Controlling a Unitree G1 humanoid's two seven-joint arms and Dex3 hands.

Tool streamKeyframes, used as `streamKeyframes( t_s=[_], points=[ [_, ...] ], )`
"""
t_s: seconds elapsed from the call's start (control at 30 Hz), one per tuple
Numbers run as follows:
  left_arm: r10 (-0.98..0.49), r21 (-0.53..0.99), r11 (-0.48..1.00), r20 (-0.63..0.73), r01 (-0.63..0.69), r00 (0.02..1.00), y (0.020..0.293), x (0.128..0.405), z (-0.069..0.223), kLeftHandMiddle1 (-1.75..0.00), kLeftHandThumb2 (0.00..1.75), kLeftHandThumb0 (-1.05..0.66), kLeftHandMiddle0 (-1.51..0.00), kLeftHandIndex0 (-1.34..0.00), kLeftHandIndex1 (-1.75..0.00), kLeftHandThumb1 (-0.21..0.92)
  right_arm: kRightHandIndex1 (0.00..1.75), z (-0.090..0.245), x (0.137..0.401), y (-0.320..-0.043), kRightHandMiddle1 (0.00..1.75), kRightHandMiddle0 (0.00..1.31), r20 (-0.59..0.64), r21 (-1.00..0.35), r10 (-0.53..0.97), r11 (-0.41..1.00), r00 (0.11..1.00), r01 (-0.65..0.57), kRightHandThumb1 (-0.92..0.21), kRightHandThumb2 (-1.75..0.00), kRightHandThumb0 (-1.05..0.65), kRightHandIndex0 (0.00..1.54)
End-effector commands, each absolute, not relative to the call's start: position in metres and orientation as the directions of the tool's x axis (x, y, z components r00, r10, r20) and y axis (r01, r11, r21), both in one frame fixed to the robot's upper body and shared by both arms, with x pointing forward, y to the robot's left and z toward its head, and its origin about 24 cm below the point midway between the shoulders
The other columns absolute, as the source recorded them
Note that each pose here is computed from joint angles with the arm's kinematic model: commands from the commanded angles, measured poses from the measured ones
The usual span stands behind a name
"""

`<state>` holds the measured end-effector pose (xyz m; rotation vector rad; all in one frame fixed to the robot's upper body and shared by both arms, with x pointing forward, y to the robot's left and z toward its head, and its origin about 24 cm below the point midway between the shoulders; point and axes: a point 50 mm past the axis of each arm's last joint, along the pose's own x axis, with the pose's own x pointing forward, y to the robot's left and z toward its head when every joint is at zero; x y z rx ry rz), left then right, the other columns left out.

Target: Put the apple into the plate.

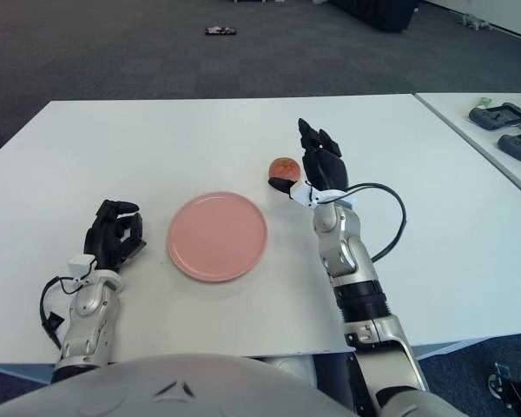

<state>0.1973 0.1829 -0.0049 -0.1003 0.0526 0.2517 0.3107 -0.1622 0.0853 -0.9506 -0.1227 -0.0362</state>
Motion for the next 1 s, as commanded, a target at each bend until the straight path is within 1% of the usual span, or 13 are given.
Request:
streamKeyframes(
  t_s=[0.0,0.1,0.2,0.33,0.6,0.67,0.97],
  points=[
    [0.244,-0.083,0.962,-0.164,-0.260,0.956,0.182,0.188,-0.022,-1.75,0.89,-0.39,-0.82,-0.35,-1.75,0.66,0.00,0.087,0.322,-0.166,0.00,0.00,0.093,-0.819,0.017,0.570,0.996,0.067,-0.41,-0.65,-0.83,0.00],
    [0.246,-0.087,0.961,-0.162,-0.262,0.956,0.182,0.187,-0.022,-1.75,0.89,-0.39,-0.82,-0.35,-1.75,0.66,0.00,0.088,0.327,-0.165,0.00,0.00,0.065,-0.819,0.026,0.573,0.998,0.039,-0.37,-0.70,-0.80,0.00],
    [0.248,-0.089,0.960,-0.158,-0.264,0.956,0.182,0.187,-0.022,-1.75,0.89,-0.39,-0.81,-0.35,-1.75,0.66,0.00,0.088,0.336,-0.164,0.00,0.00,0.023,-0.829,0.038,0.559,0.999,-0.002,-0.37,-0.73,-0.83,0.00],
    [0.246,-0.086,0.961,-0.156,-0.261,0.957,0.181,0.187,-0.022,-1.75,0.89,-0.39,-0.81,-0.35,-1.75,0.66,0.00,0.087,0.345,-0.162,0.00,0.00,-0.009,-0.846,0.048,0.532,0.999,-0.034,-0.45,-0.67,-0.90,0.00],
    [0.248,-0.087,0.961,-0.160,-0.263,0.956,0.181,0.187,-0.023,-1.75,0.89,-0.39,-0.82,-0.35,-1.75,0.66,0.00,0.079,0.363,-0.152,0.00,0.00,-0.077,-0.892,0.078,0.441,0.994,-0.104,-0.49,-0.63,-0.95,0.00],
    [0.249,-0.090,0.960,-0.158,-0.265,0.956,0.181,0.186,-0.023,-1.75,0.88,-0.38,-0.81,-0.35,-1.75,0.67,0.00,0.077,0.367,-0.151,0.00,0.00,-0.095,-0.901,0.082,0.418,0.992,-0.121,-0.51,-0.61,-0.97,0.00],
    [0.266,-0.107,0.953,-0.154,-0.284,0.952,0.181,0.186,-0.022,-1.75,0.87,-0.38,-0.79,-0.34,-1.75,0.68,0.00,0.063,0.377,-0.151,0.00,0.00,-0.238,-0.916,0.083,0.311,0.968,-0.252,-0.58,-0.58,-1.01,0.00]
  ],
)
